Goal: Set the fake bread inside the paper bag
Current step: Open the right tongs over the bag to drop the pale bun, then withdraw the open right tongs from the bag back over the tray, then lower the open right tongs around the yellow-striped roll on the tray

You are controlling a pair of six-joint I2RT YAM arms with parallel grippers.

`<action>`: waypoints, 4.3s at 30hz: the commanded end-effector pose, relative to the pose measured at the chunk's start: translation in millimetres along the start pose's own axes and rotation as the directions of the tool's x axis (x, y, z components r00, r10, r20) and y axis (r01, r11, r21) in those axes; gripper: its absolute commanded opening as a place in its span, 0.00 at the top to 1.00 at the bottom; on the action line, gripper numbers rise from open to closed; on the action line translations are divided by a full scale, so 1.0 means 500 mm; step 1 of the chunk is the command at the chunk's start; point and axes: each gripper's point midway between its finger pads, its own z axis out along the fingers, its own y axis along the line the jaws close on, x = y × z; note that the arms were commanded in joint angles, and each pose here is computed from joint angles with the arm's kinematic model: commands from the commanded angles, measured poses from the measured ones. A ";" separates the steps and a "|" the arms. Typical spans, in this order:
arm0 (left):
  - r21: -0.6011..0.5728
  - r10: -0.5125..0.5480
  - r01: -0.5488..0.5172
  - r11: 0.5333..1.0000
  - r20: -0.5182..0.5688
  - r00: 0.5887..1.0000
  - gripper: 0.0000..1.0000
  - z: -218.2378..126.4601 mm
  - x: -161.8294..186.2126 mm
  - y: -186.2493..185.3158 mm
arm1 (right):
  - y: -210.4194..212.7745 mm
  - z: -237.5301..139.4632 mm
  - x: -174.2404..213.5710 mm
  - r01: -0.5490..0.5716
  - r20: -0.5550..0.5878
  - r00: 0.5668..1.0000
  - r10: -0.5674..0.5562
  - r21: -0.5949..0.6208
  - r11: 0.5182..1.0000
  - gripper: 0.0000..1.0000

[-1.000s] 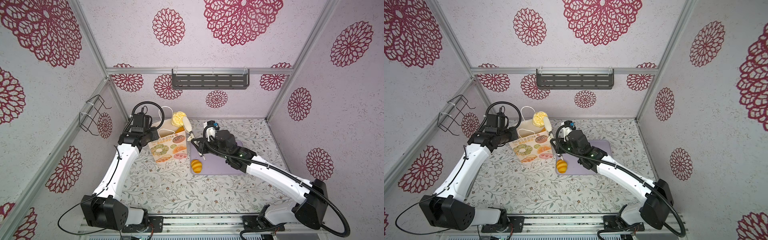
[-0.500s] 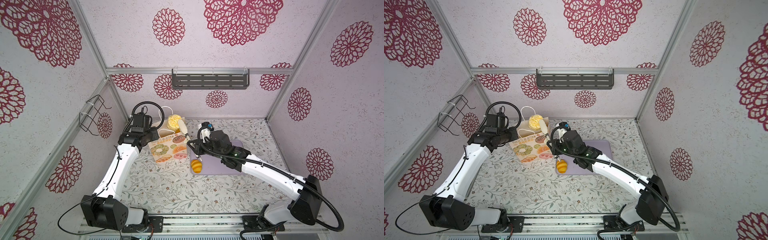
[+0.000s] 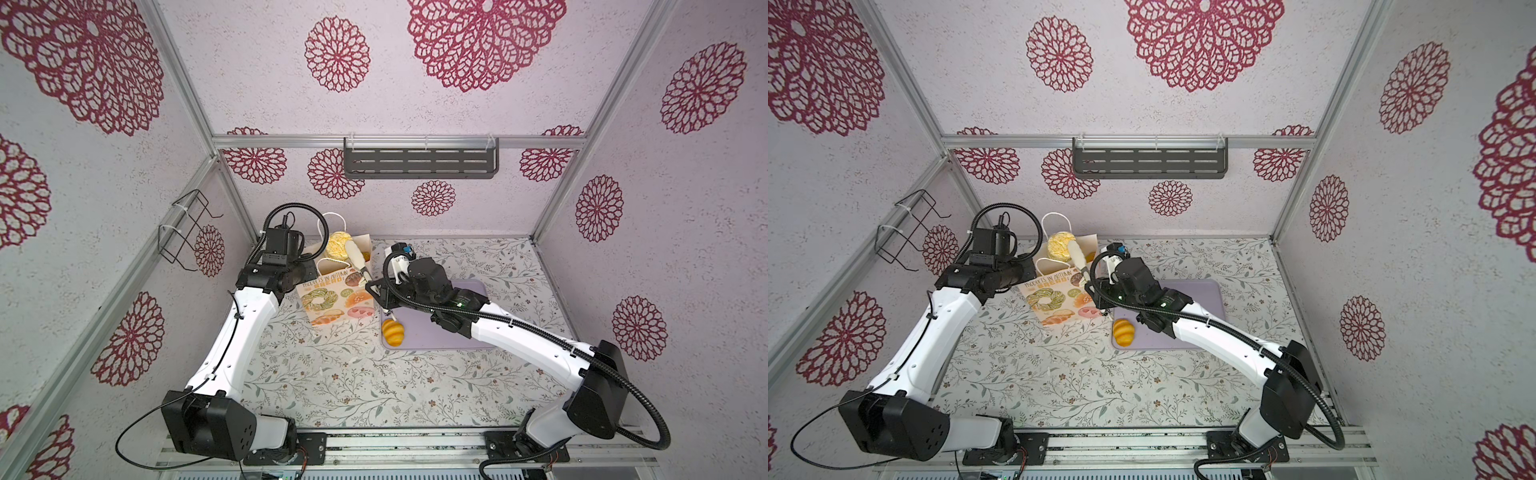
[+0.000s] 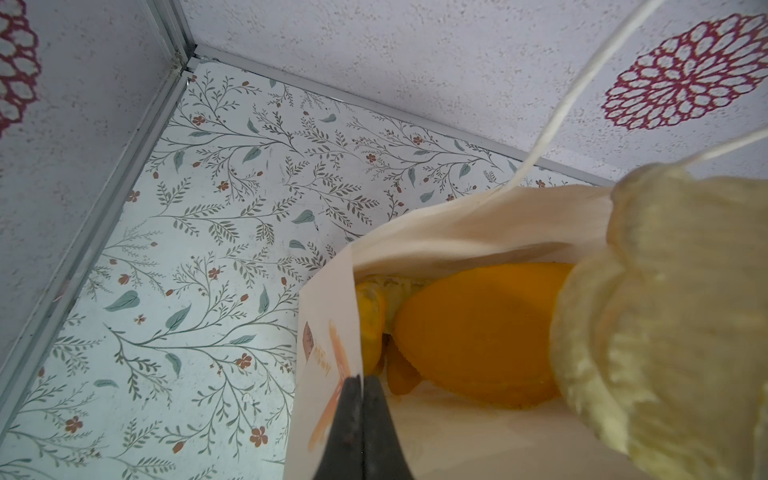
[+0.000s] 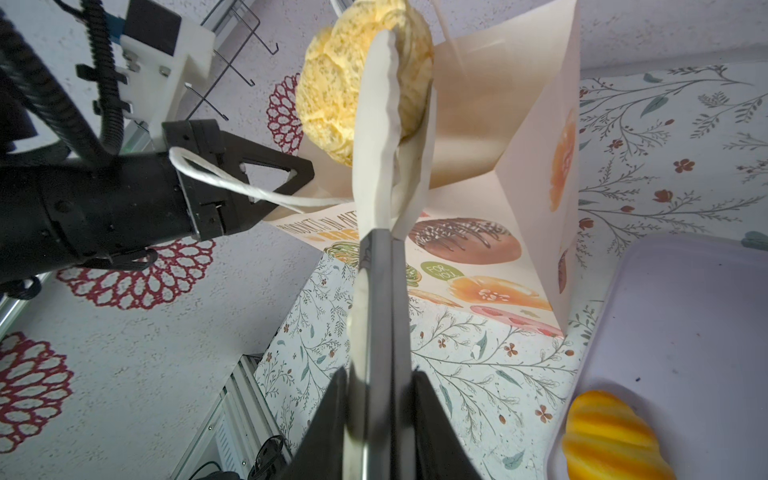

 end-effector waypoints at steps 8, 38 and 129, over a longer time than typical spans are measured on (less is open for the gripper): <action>0.025 0.008 -0.009 1.000 0.032 0.999 1.00 -0.016 -0.015 -0.009 | 0.068 -0.041 -0.079 0.043 0.123 0.992 -0.033 -0.080 0.996 0.60; 0.035 0.007 -0.009 0.999 0.038 0.999 1.00 -0.020 -0.017 -0.012 | 0.044 -0.155 -0.101 0.050 0.238 0.970 -0.048 0.000 0.999 0.58; 0.023 0.024 -0.025 0.999 0.042 0.999 1.00 -0.021 -0.013 -0.017 | -0.201 -0.181 0.239 0.057 -0.326 0.938 0.116 0.477 0.877 0.59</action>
